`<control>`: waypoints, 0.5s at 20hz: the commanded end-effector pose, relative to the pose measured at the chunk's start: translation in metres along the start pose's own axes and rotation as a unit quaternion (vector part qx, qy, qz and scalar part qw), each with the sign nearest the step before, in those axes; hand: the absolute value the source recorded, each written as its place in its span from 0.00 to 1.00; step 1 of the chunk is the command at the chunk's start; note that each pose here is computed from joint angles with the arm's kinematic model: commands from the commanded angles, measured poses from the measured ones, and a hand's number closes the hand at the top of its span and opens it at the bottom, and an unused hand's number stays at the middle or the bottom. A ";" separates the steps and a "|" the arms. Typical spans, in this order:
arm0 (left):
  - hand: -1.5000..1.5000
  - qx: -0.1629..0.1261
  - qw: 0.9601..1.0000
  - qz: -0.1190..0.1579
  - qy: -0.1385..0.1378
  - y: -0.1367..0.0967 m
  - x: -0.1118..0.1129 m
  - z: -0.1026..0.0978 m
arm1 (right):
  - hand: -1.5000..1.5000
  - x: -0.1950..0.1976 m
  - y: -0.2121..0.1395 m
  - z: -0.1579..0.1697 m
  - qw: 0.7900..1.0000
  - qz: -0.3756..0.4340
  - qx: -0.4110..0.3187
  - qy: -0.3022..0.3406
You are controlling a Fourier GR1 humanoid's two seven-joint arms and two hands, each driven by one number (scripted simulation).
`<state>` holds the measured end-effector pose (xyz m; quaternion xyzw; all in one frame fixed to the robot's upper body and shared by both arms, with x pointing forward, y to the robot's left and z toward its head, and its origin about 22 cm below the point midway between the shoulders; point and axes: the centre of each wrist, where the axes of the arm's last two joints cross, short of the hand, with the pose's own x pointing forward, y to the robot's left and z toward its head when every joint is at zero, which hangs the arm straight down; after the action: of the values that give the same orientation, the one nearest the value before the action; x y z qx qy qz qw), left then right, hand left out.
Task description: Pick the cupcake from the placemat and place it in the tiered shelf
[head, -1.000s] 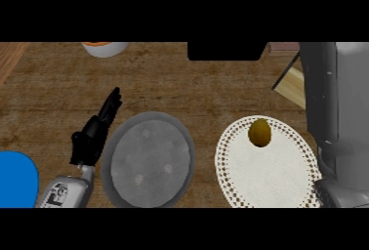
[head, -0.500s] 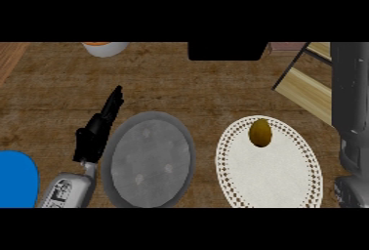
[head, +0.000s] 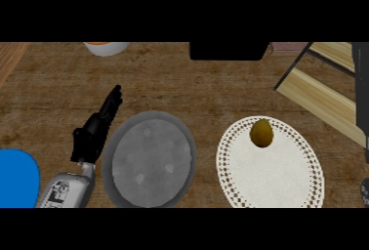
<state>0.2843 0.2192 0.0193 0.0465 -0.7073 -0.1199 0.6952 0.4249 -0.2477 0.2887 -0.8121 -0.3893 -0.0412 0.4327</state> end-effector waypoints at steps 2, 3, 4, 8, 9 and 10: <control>0.50 -0.005 1.000 -0.003 -0.006 -0.002 0.008 -0.004 | 1.00 -0.010 0.000 -0.010 0.987 -0.146 -0.032 0.054; 0.50 0.000 1.000 0.007 -0.004 -0.005 0.005 -0.002 | 1.00 -0.018 -0.004 -0.018 0.984 -0.163 -0.046 0.050; 0.50 0.001 1.000 0.000 -0.004 0.003 -0.001 0.001 | 1.00 -0.033 0.012 -0.016 0.986 -0.154 -0.036 0.052; 0.50 0.006 1.000 -0.004 0.010 -0.018 -0.002 0.011 | 1.00 -0.050 0.036 -0.013 0.986 -0.161 -0.031 0.041; 0.50 0.001 1.000 0.000 -0.003 0.016 0.000 -0.001 | 1.00 -0.059 0.044 -0.013 0.985 -0.167 -0.032 0.044; 0.50 0.000 1.000 0.001 0.005 -0.016 -0.010 0.014 | 1.00 -0.050 0.024 -0.025 0.983 -0.176 -0.040 0.042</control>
<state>0.2801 0.2183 0.0166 0.0485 -0.7058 -0.1192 0.6966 0.4168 -0.2910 0.2652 -0.7555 -0.4872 -0.1382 0.4157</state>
